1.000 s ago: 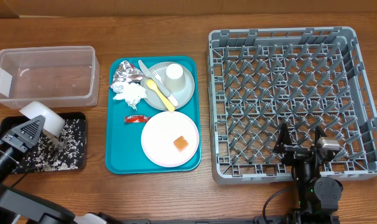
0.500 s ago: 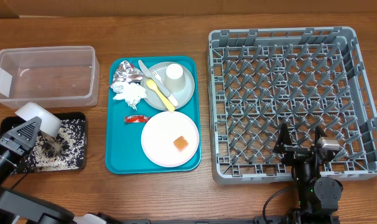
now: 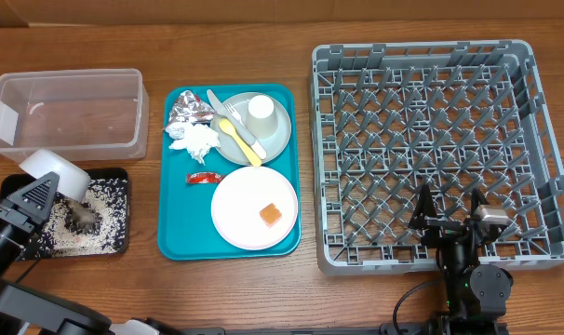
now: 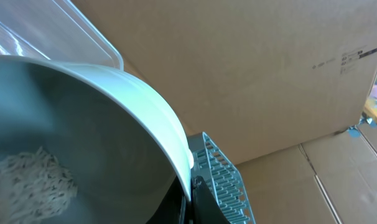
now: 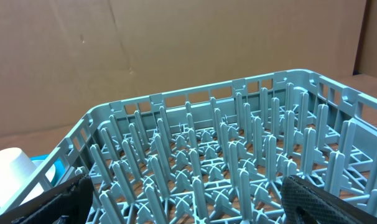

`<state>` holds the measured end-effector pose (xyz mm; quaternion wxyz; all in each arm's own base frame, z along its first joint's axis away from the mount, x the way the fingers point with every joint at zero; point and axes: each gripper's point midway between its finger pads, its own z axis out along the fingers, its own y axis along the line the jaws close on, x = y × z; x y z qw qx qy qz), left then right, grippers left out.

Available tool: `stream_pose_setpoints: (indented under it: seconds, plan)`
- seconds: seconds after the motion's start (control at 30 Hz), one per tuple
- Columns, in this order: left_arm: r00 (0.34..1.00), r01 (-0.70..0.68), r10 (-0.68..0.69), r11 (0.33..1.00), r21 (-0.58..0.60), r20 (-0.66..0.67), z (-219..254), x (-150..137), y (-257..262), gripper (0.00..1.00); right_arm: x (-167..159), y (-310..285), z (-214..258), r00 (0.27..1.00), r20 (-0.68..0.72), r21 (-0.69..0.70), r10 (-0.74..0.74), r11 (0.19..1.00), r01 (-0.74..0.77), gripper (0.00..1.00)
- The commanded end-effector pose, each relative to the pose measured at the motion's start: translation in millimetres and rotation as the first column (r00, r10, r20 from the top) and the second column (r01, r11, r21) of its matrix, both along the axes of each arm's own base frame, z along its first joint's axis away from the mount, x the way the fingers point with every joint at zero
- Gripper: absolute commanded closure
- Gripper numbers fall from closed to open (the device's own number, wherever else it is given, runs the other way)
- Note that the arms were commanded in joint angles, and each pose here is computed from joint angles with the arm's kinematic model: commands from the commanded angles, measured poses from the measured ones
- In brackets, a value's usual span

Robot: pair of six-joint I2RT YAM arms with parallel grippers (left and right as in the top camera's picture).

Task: Sort waste into correct bins and load items into the dishwasher rack
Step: 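Tilt the grey bowl with the left gripper, pouring rice onto the black tray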

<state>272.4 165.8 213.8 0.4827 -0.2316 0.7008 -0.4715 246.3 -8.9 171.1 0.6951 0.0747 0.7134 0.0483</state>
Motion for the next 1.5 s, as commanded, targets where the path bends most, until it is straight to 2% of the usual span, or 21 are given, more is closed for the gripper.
stream_pose_setpoints:
  seconds: [0.0, 0.23, 0.33, 0.4, 0.5, 0.6, 0.67, 0.77, 1.07, 1.3, 1.37, 1.43, 1.47]
  plan:
    - [1.0, -0.003, 0.002, 1.0, 0.029, 0.03, 2.2, -0.7, 1.7, 0.96, 0.0, -2.2, -1.0, 1.0, 0.007, -0.008, -0.011, 1.0, 0.011, 0.0]
    - [0.999, -0.002, 0.001, 0.999, 0.044, 0.035, 1.8, -0.6, 1.8, 0.96, 0.0, -2.2, -1.0, 1.0, 0.007, -0.007, -0.011, 1.0, 0.011, 0.0]
    - [1.0, -0.003, 0.003, 1.0, -0.007, 0.029, 4.7, -1.7, -0.9, 0.96, 0.0, -2.2, -1.0, 1.0, 0.007, -0.007, -0.011, 1.0, 0.011, 0.0]
    - [0.999, -0.001, 0.0, 0.999, 0.039, 0.032, 1.7, -1.2, 0.7, 0.96, 0.0, -2.2, -1.0, 1.0, 0.007, -0.007, -0.011, 1.0, 0.011, 0.0]
    - [1.0, -0.006, 0.006, 1.0, 0.011, -0.01, -2.6, -1.2, 1.8, 0.96, 0.0, -2.2, -1.0, 1.0, 0.007, -0.007, -0.011, 1.0, 0.011, 0.0]
    - [1.0, -0.007, 0.008, 0.999, 0.033, -0.008, -3.9, -0.2, 4.2, 0.96, 0.0, -2.2, -1.0, 1.0, 0.007, -0.007, -0.011, 1.0, 0.011, 0.0]
    - [1.0, -0.008, 0.008, 1.0, -0.008, -0.01, -1.1, -1.0, 1.9, 0.96, 0.0, -2.2, -1.0, 1.0, 0.007, -0.007, -0.011, 1.0, 0.011, 0.0]
    - [1.0, -0.005, 0.004, 0.999, 0.032, 0.008, -1.5, -0.7, 2.5, 0.96, 0.0, -2.2, -1.0, 1.0, 0.007, -0.008, -0.011, 1.0, 0.011, 0.0]
    - [1.0, -0.006, 0.006, 1.0, -0.004, -0.001, -0.1, -1.4, 0.8, 0.96, 0.0, -2.2, -1.0, 1.0, 0.007, -0.007, -0.011, 1.0, 0.011, 0.0]
    - [1.0, -0.009, 0.009, 1.0, 0.029, -0.006, -3.2, 0.1, 4.9, 0.96, 0.0, -2.2, -1.0, 1.0, 0.007, -0.007, -0.011, 1.0, 0.011, 0.0]
    - [0.999, -0.011, 0.011, 1.0, -0.018, -0.031, -3.6, -1.1, 2.5, 0.96, 0.0, -2.2, -1.0, 1.0, 0.007, -0.007, -0.011, 1.0, 0.011, 0.0]
    - [0.999, -0.007, 0.009, 0.998, 0.063, -0.035, -10.2, -1.0, 4.9, 0.96, 0.0, -2.2, -1.0, 1.0, 0.007, -0.007, -0.011, 1.0, 0.011, 0.0]
    - [0.998, -0.011, 0.014, 0.999, 0.05, -0.063, -13.5, -1.2, 5.7, 0.96, 0.0, -2.2, -1.0, 1.0, 0.007, -0.007, -0.011, 1.0, 0.011, 0.0]
